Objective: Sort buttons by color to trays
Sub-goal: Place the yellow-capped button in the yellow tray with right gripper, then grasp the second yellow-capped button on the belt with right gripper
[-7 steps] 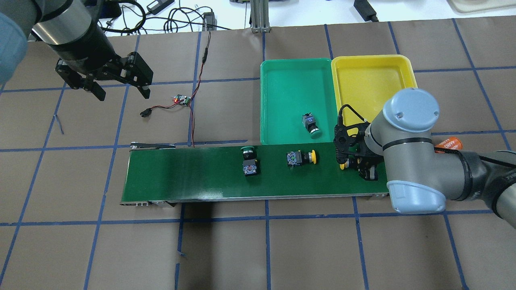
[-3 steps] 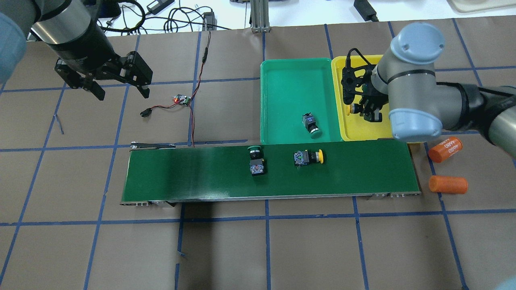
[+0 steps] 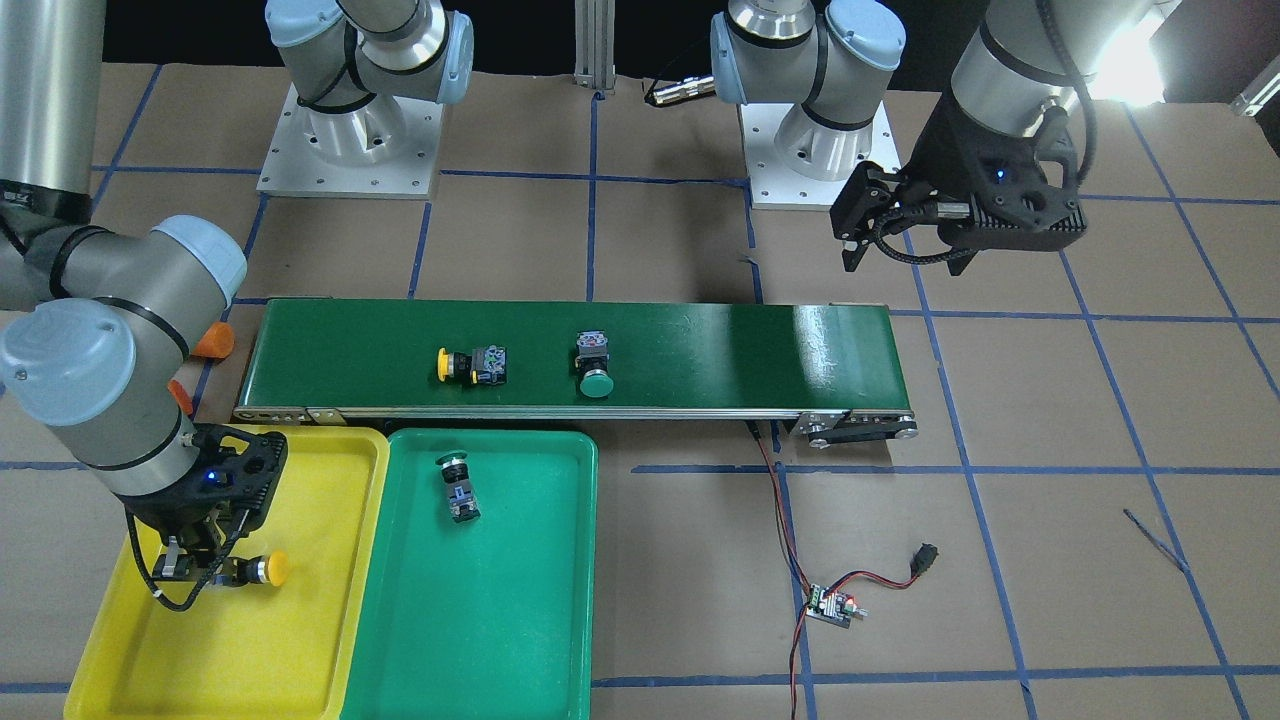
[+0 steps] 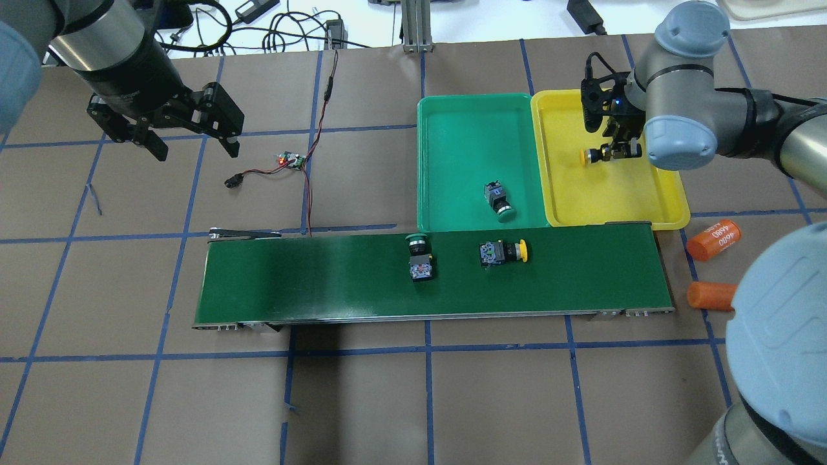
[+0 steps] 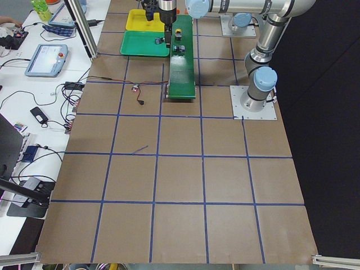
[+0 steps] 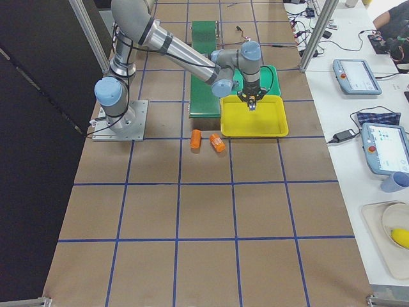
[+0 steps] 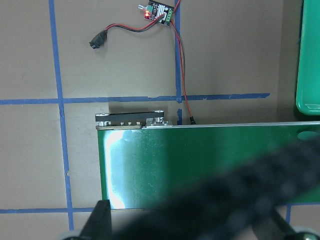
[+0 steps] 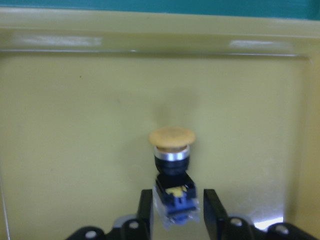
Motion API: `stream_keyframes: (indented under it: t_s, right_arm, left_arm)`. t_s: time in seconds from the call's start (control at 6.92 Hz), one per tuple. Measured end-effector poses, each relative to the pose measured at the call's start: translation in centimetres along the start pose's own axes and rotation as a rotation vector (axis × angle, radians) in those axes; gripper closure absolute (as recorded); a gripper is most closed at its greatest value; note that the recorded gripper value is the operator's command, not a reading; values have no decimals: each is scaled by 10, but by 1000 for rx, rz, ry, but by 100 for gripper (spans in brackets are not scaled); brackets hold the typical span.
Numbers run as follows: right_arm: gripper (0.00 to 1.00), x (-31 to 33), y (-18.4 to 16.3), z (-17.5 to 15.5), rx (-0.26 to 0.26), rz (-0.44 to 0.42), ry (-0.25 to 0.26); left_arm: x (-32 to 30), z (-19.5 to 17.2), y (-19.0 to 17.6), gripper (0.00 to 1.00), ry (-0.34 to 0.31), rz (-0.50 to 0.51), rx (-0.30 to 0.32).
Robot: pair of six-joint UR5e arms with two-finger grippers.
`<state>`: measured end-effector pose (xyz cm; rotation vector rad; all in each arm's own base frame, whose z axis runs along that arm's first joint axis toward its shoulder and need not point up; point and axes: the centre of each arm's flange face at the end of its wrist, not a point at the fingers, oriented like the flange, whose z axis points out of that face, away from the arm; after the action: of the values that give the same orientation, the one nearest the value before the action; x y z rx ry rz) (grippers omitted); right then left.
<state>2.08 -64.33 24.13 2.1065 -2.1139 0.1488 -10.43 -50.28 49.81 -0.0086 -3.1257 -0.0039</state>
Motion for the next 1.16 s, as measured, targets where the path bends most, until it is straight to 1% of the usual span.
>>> stream_keyframes:
  t_s: [0.14, 0.29, 0.43, 0.72, 0.87, 1.01, 1.16]
  right_arm:
    - [30, -2, 2, 1, 1, 0, -14]
    - [30, -10, 0, -6, 4, 1, -37]
    - [30, -27, -8, -22, 8, -4, -57]
    - [28, -95, -48, -59, -1, -46, -72]
    - [27, -139, -66, -73, -5, -47, -71]
    - [27, -177, -80, -84, -6, -24, -57]
    - [14, -200, -92, -89, -4, -11, -46]
  left_arm:
    - [0, 0, 0, 0, 0, 0, 1]
    - [0, 0, 0, 0, 0, 0, 1]
    - [0, 0, 0, 0, 0, 0, 1]
    - [0, -1, 0, 0, -1, 0, 2]
    - [0, -1, 0, 0, -2, 0, 3]
    - [0, -1, 0, 0, -1, 0, 4]
    - [0, -1, 0, 0, 0, 0, 4]
